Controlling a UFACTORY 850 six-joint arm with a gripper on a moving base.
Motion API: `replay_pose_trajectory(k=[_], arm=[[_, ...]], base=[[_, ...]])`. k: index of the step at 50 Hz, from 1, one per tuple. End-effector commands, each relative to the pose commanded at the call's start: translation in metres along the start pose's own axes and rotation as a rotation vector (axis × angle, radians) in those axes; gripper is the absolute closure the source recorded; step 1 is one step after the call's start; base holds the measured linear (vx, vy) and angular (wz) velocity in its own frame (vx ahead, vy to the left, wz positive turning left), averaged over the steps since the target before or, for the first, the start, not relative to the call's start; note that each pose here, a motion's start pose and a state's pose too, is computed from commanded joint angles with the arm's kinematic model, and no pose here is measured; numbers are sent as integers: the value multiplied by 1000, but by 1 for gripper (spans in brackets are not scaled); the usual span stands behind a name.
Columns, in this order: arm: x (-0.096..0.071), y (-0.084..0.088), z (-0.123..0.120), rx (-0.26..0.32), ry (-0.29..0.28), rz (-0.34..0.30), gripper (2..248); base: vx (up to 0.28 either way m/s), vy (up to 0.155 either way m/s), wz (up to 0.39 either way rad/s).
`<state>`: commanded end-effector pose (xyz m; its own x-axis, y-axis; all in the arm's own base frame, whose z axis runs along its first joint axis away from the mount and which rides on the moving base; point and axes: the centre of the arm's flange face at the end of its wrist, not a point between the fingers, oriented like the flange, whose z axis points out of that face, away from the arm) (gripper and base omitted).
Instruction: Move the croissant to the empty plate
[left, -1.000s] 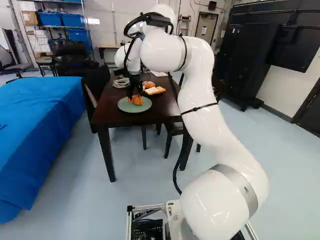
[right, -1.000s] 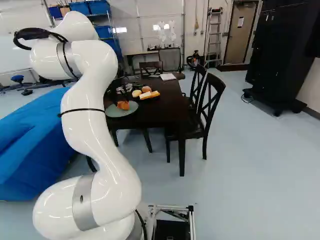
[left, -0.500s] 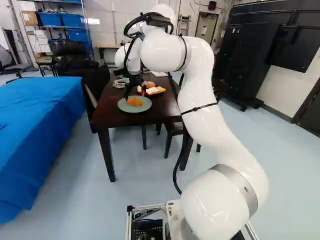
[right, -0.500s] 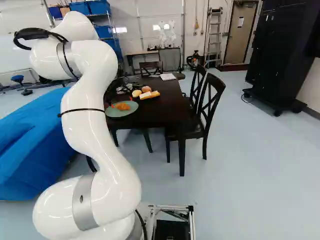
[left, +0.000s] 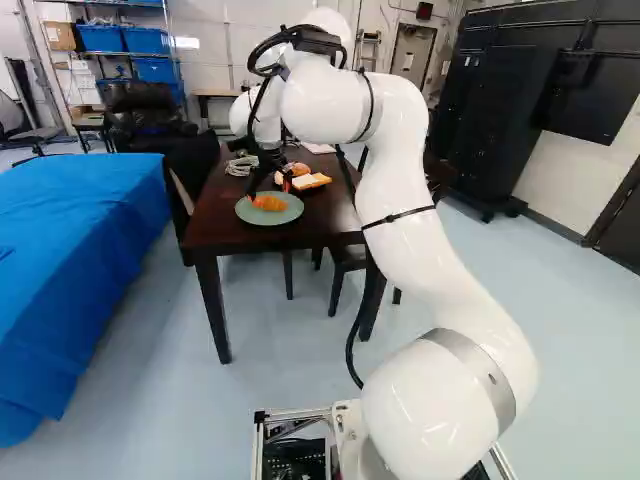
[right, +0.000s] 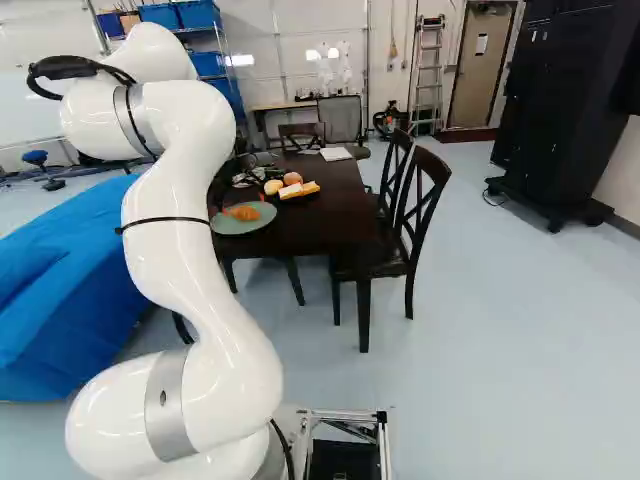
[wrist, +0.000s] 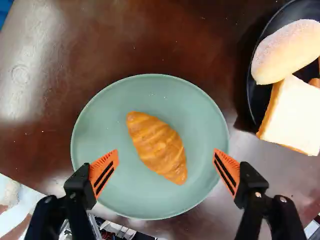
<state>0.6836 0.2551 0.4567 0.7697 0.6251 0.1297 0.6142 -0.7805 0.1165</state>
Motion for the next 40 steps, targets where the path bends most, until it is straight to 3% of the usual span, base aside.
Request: replay_pose_trajectory(k=[15, 40], arm=[[-4, 1, -10, 8, 9, 14, 3], [-30, 7, -49, 58, 42, 89, 3]], base=[[0, 0, 0], [0, 0, 0]])
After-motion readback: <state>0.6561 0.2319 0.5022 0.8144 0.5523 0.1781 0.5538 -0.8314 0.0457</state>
